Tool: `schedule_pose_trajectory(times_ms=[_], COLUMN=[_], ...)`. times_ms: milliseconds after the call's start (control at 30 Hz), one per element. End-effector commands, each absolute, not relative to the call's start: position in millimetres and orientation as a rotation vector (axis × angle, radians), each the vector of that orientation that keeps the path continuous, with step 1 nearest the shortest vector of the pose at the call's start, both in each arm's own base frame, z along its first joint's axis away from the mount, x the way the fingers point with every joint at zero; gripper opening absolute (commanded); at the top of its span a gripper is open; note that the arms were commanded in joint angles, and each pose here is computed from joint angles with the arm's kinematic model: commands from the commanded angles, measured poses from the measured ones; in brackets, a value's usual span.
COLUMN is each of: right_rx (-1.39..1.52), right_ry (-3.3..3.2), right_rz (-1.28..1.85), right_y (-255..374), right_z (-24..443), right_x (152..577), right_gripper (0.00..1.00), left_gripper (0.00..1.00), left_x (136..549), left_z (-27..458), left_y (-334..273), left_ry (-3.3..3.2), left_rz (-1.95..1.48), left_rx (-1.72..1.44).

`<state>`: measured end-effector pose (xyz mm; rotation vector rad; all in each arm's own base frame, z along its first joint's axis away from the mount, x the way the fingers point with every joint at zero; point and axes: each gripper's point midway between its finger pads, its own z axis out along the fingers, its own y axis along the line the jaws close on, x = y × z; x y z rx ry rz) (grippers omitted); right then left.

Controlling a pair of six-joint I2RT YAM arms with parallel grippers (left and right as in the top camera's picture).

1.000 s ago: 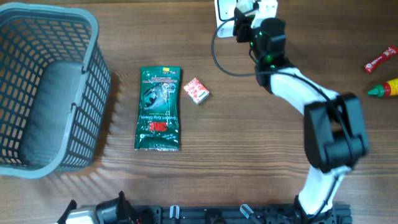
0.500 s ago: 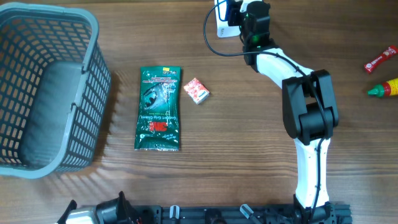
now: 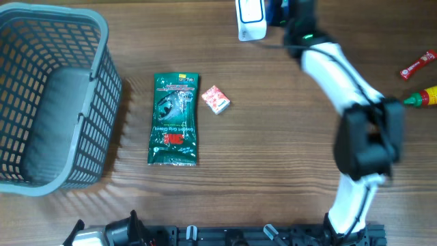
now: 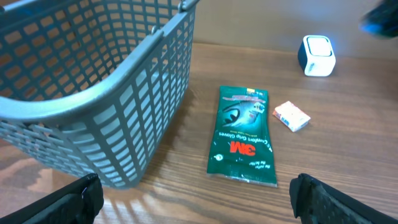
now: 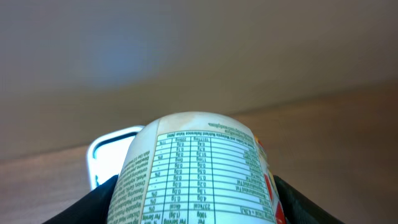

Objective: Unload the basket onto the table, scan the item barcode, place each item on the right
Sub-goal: 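Carry the jar to the right edge and set it down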

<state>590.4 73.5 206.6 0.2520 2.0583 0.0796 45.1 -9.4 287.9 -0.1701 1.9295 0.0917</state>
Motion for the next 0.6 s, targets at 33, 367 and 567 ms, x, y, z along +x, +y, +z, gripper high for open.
schedule_pose_trajectory(times_ms=[33,367,567], right_rx=[0.879,1.694,1.940], right_ry=[1.954,2.105,2.118], right_rz=[0.044,-0.032,-0.014], right_y=[-72,-252,-295], right_z=[271,135,61], right_x=[523,385,347], right_gripper=[0.49,0.50,0.56], left_gripper=[1.00,1.00,1.00], left_x=[45,45,45], left_z=[288,288,288], left_y=[-12,-12,-12], left_ry=[1.923,1.922,1.922], left_rz=[0.082,0.082,0.082], left_rx=[-0.166,-0.166,-0.166])
